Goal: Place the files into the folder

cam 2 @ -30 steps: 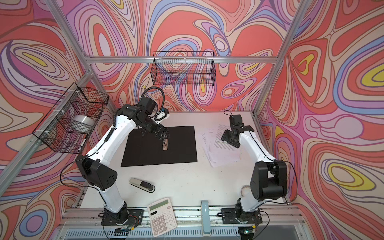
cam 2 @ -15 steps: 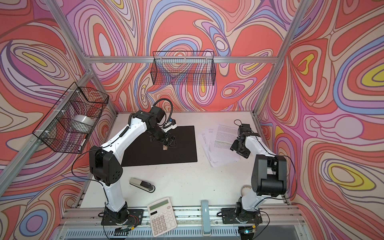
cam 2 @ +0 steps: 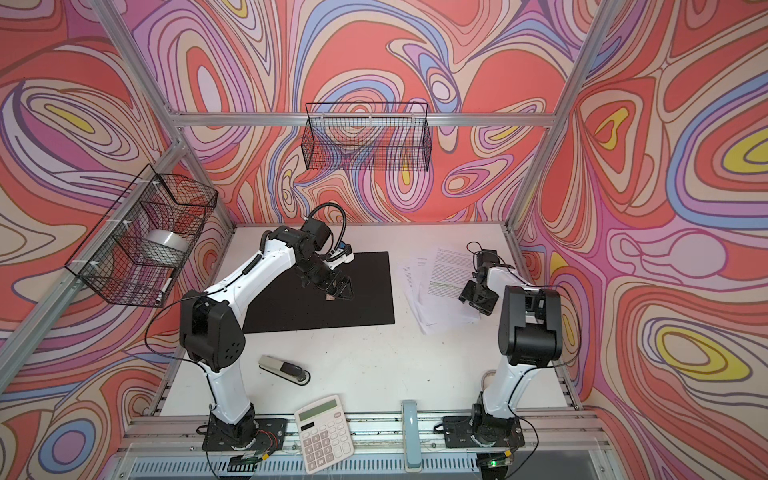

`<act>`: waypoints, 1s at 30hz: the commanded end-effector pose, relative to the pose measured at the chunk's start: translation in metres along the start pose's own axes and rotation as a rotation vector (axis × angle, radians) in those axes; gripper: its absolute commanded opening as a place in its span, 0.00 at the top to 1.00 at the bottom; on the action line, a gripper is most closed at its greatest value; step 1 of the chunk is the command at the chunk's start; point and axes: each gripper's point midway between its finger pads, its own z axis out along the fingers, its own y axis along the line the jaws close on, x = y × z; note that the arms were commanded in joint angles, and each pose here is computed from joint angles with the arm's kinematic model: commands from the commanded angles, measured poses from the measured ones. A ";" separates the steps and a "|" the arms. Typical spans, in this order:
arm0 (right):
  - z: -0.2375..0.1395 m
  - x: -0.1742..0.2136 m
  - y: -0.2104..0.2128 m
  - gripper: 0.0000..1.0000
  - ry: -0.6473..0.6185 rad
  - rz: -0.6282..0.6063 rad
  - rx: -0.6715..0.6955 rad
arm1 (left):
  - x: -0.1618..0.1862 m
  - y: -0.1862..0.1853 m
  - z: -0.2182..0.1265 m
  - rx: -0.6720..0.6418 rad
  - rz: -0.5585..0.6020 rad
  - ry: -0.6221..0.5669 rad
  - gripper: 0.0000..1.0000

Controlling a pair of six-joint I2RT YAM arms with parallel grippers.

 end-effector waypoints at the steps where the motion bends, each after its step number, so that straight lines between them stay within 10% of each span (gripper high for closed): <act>1: 0.007 0.001 0.001 0.44 0.012 0.005 -0.027 | 0.004 -0.004 -0.008 -0.009 0.037 -0.013 0.09; 19: -0.039 -0.002 0.003 1.00 -0.094 -0.035 -0.068 | 0.001 -0.010 -0.019 -0.010 0.049 -0.054 0.10; 30: -0.097 0.002 0.028 1.00 -0.148 -0.093 -0.230 | -0.016 -0.020 -0.034 0.015 0.047 -0.099 0.10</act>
